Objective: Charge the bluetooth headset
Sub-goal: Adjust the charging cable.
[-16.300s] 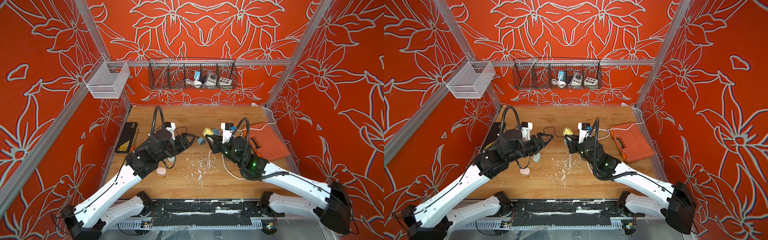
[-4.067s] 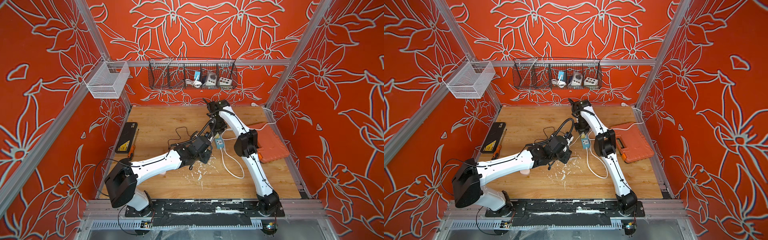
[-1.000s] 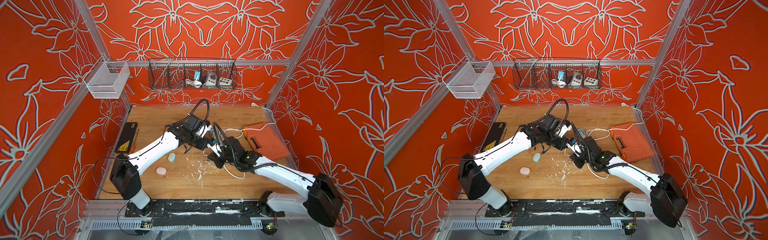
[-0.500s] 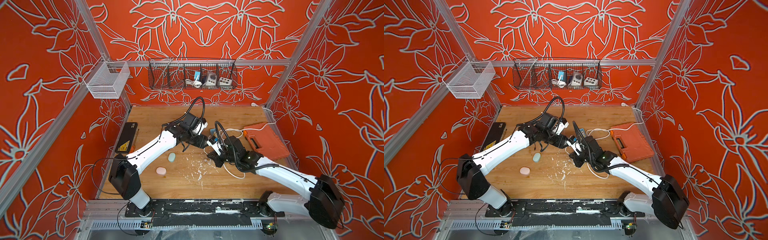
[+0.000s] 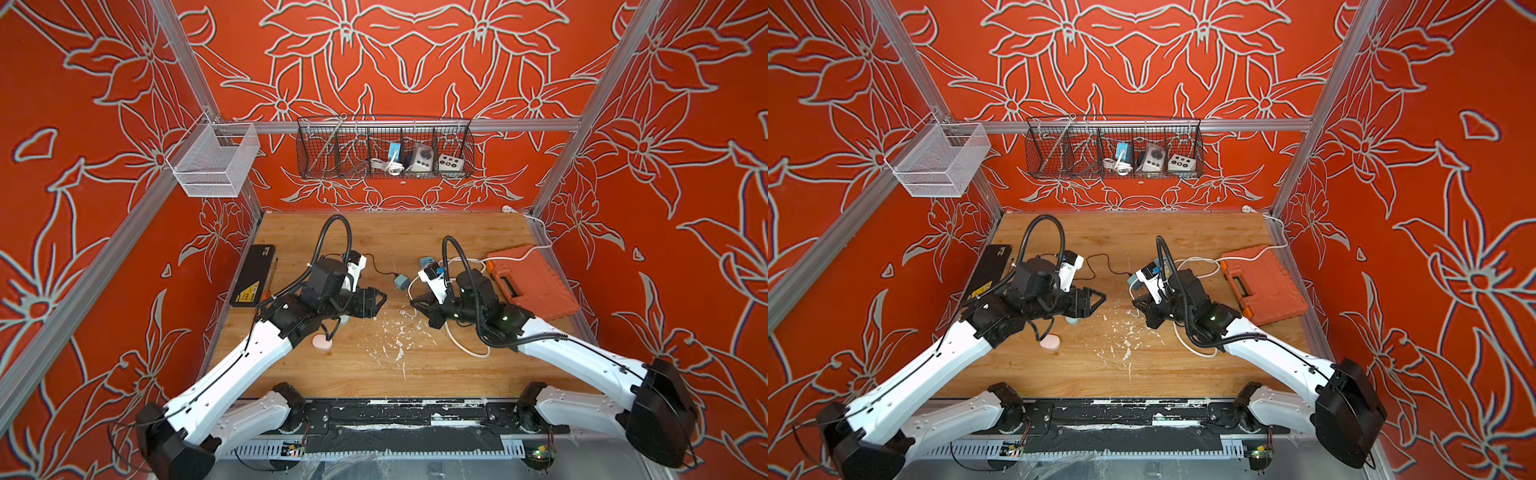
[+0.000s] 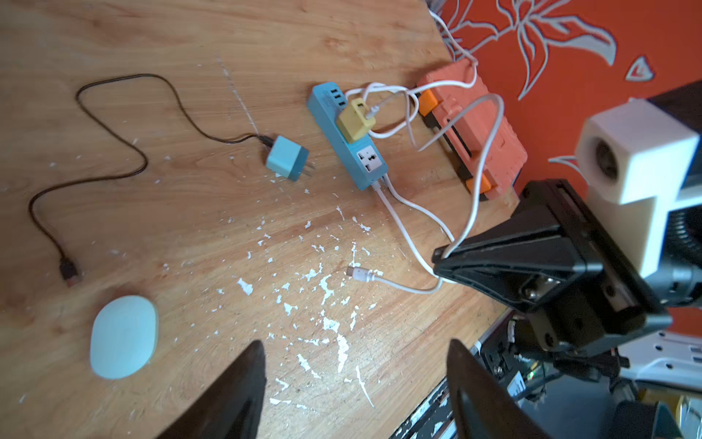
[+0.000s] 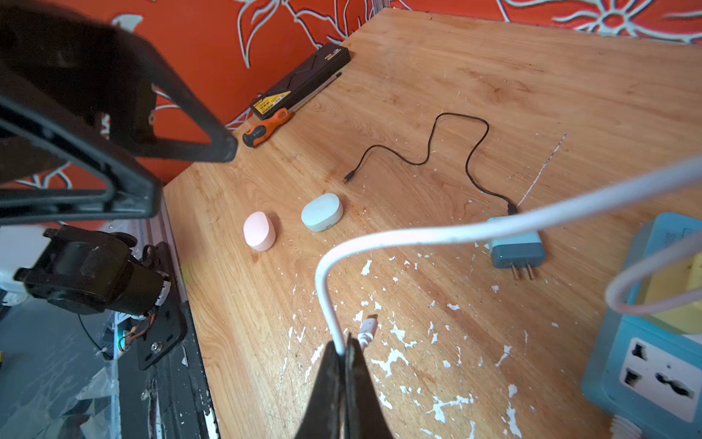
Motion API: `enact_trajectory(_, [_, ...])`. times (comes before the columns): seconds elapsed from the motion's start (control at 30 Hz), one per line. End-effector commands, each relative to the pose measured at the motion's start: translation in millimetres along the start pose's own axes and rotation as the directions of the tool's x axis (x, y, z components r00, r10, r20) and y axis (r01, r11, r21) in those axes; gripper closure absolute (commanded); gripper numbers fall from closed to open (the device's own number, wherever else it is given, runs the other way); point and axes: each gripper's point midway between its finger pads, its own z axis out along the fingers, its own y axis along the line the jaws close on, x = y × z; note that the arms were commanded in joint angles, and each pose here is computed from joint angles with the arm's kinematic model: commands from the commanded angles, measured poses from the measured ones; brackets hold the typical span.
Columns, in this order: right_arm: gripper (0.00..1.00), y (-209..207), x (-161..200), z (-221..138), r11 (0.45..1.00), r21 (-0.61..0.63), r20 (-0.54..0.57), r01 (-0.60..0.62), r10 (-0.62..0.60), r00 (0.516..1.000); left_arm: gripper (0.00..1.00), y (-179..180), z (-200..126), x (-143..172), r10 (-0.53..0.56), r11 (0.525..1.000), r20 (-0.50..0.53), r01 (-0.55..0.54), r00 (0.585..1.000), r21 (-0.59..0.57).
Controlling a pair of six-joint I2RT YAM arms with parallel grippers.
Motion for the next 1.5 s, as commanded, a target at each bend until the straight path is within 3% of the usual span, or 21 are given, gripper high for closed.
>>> enact_trajectory(0.0, [1.00, 11, -14, -3, 0.997, -0.059, 0.081, -0.044, 0.048, 0.995, 0.26, 8, -10, -2, -0.134, 0.991, 0.098, 0.133, 0.986, 0.016])
enact_trajectory(0.17, [1.00, 19, -27, -12, 0.993, -0.105, 0.173, -0.050, 0.068, 0.983, 0.18, 9, -3, 12, -0.290, 0.952, 0.139, 0.270, 0.947, 0.146])
enact_trajectory(0.43, [1.00, 27, -37, -18, 0.988, -0.145, 0.221, -0.045, 0.076, 0.972, 0.14, -8, 26, 13, -0.422, 0.869, 0.060, 0.385, 0.905, 0.312])
enact_trajectory(0.67, [1.00, 29, -40, -15, 0.984, -0.172, 0.238, -0.051, 0.092, 0.967, 0.14, -21, 42, 8, -0.481, 0.806, -0.012, 0.447, 0.877, 0.387])
enact_trajectory(0.9, [1.00, 32, -44, -14, 0.980, -0.193, 0.257, -0.048, 0.098, 0.961, 0.17, -22, 61, 9, -0.508, 0.779, -0.060, 0.487, 0.860, 0.395])
enact_trajectory(1.03, [1.00, 34, -47, -17, 0.978, -0.203, 0.276, -0.044, 0.101, 0.956, 0.25, -22, 68, 10, -0.518, 0.767, -0.079, 0.504, 0.852, 0.396])
enact_trajectory(1.17, [1.00, 37, -48, -18, 0.976, -0.215, 0.280, -0.038, 0.099, 0.955, 0.39, -22, 70, 7, -0.524, 0.764, -0.070, 0.505, 0.849, 0.402])
enact_trajectory(1.47, [1.00, 33, -40, -19, 0.979, -0.201, 0.273, -0.045, 0.100, 0.957, 0.85, -25, 54, -1, -0.491, 0.788, -0.017, 0.453, 0.871, 0.416])
